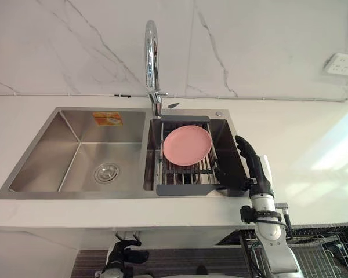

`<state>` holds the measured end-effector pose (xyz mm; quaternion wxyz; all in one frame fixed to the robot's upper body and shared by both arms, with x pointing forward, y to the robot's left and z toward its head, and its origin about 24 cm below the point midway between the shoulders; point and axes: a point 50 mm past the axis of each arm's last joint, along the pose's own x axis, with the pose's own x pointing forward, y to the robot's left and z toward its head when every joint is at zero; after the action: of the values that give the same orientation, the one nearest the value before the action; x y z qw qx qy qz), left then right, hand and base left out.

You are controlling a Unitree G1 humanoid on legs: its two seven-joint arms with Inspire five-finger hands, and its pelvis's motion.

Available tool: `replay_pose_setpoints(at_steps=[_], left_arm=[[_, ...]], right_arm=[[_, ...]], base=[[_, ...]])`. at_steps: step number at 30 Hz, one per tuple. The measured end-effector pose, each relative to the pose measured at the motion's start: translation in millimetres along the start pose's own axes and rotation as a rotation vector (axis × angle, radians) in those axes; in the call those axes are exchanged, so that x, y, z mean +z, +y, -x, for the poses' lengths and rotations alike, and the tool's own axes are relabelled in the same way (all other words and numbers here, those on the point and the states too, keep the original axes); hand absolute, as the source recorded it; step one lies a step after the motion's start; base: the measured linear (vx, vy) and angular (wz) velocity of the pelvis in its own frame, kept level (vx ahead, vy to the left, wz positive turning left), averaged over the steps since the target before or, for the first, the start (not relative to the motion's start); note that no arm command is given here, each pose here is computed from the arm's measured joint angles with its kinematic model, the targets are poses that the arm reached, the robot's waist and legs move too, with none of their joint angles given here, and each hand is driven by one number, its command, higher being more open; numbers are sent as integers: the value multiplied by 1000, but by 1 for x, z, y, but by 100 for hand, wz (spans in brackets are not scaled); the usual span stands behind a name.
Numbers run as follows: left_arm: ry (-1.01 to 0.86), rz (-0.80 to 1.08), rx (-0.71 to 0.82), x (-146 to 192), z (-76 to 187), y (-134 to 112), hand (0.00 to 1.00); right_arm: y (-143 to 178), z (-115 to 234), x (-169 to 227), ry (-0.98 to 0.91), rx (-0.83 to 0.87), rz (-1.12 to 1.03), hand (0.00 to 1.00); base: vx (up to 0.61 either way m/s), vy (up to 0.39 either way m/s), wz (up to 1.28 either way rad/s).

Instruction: Walk over to the sink, pick up the cup, carry it to the dishwasher, place the cup inside the dishwasher, then close the dishwasher door

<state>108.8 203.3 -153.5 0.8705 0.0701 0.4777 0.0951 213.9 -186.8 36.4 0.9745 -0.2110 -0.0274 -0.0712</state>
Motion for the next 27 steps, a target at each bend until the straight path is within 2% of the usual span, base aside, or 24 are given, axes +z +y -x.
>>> replay_pose_setpoints(at_steps=[8,15,27], left_arm=[[-19,4,-17,0,1,-1,90],[-21,12,-27,0,1,-1,90],[-22,12,-46,0,1,-2,90]], right_arm=[[-5,-2,12,-65,-7,96,90],[-25,-7,12,-102,4,258,90],[-35,-27,28,-218,105,438,90]], base=[[-61,-3,2],[21,-9,8],[-21,-3,3]])
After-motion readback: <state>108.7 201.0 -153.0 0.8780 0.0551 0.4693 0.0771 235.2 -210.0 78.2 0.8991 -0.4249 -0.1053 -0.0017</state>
